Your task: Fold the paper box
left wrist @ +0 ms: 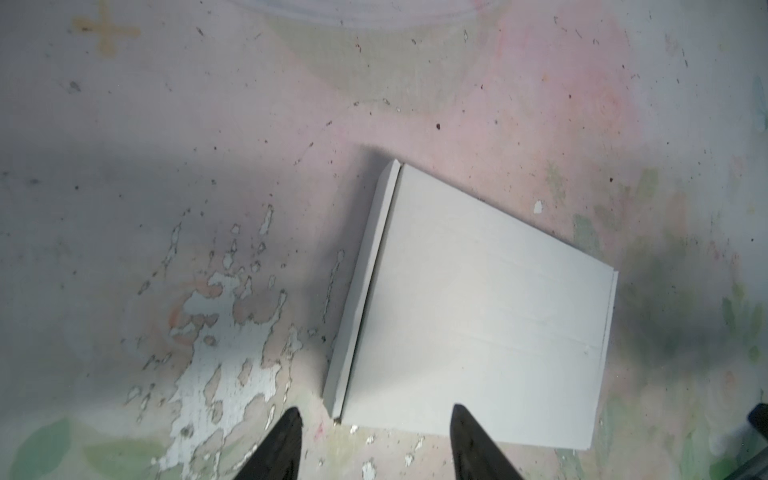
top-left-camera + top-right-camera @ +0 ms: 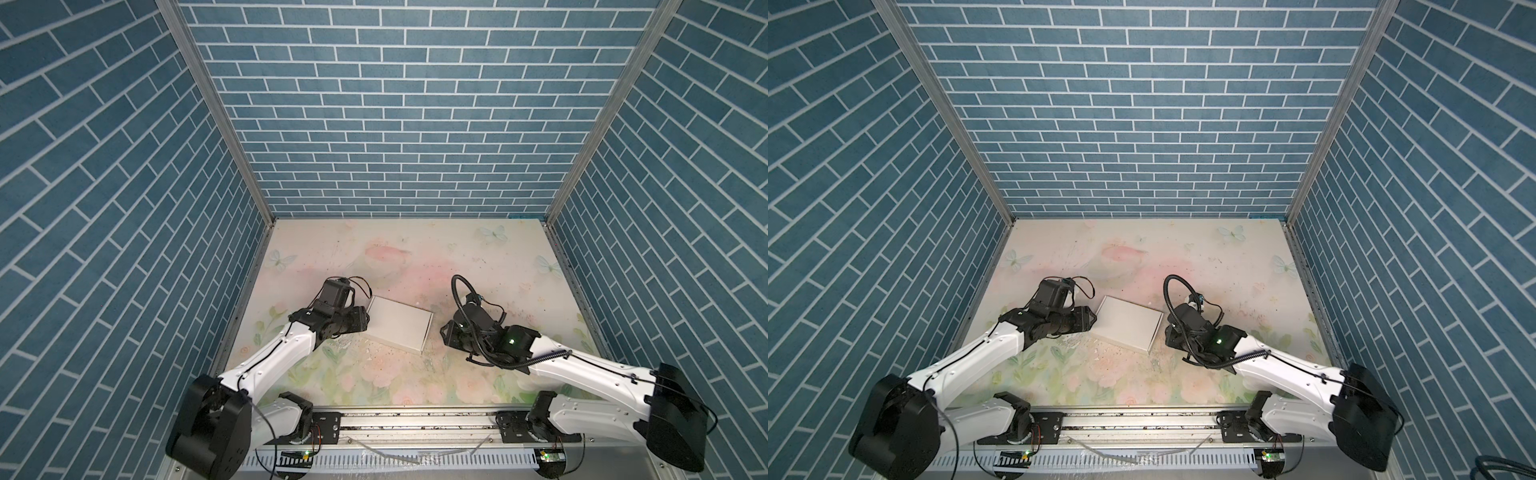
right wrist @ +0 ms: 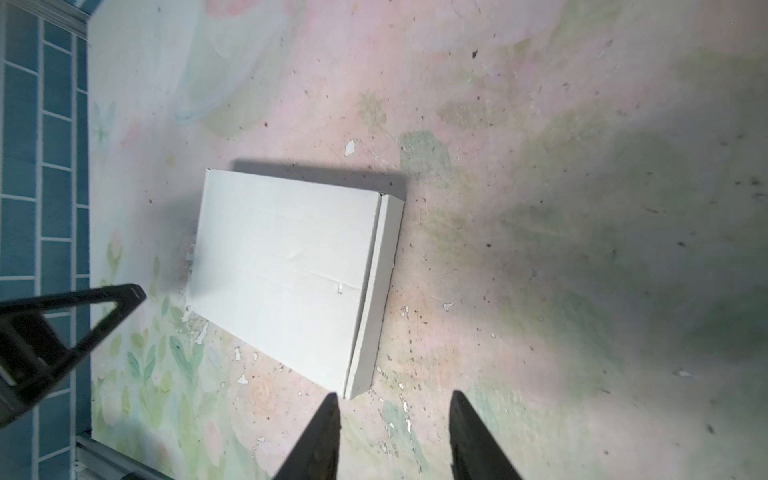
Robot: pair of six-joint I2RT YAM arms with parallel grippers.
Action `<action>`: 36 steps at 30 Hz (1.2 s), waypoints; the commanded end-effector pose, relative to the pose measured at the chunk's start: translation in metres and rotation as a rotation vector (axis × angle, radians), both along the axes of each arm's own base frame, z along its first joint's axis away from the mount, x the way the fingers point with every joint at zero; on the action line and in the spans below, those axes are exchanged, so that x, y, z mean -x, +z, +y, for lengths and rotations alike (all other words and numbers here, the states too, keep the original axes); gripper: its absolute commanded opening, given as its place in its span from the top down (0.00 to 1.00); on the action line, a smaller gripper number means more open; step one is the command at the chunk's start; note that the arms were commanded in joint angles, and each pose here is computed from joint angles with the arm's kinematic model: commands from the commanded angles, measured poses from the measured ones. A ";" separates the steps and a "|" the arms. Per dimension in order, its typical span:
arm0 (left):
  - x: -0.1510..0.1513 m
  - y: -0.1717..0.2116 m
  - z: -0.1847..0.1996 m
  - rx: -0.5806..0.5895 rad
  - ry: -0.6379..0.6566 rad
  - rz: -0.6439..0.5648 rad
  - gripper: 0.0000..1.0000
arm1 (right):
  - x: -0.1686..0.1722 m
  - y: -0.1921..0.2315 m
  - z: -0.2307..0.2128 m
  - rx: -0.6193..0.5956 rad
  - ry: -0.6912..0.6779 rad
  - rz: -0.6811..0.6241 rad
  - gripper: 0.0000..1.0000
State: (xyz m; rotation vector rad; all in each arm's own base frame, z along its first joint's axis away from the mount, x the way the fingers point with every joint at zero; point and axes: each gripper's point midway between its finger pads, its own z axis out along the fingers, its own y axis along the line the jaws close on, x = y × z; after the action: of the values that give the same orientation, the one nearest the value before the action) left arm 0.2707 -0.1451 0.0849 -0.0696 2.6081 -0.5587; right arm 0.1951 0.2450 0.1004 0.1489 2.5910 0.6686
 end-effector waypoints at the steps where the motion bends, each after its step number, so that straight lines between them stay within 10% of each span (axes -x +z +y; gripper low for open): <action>1: -0.023 0.012 -0.005 0.016 -0.029 -0.062 0.42 | -0.007 0.001 0.027 -0.047 0.078 0.013 0.57; 36: -0.052 -0.031 -0.060 0.154 -0.133 0.028 0.44 | -0.089 -0.036 0.074 -0.180 0.132 0.099 0.60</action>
State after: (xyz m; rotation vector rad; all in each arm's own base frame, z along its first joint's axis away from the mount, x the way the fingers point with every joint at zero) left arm 0.3163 -0.1845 0.0429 0.0161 2.6378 -0.7335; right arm 0.2737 0.3008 0.0440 0.1816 2.6848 0.8725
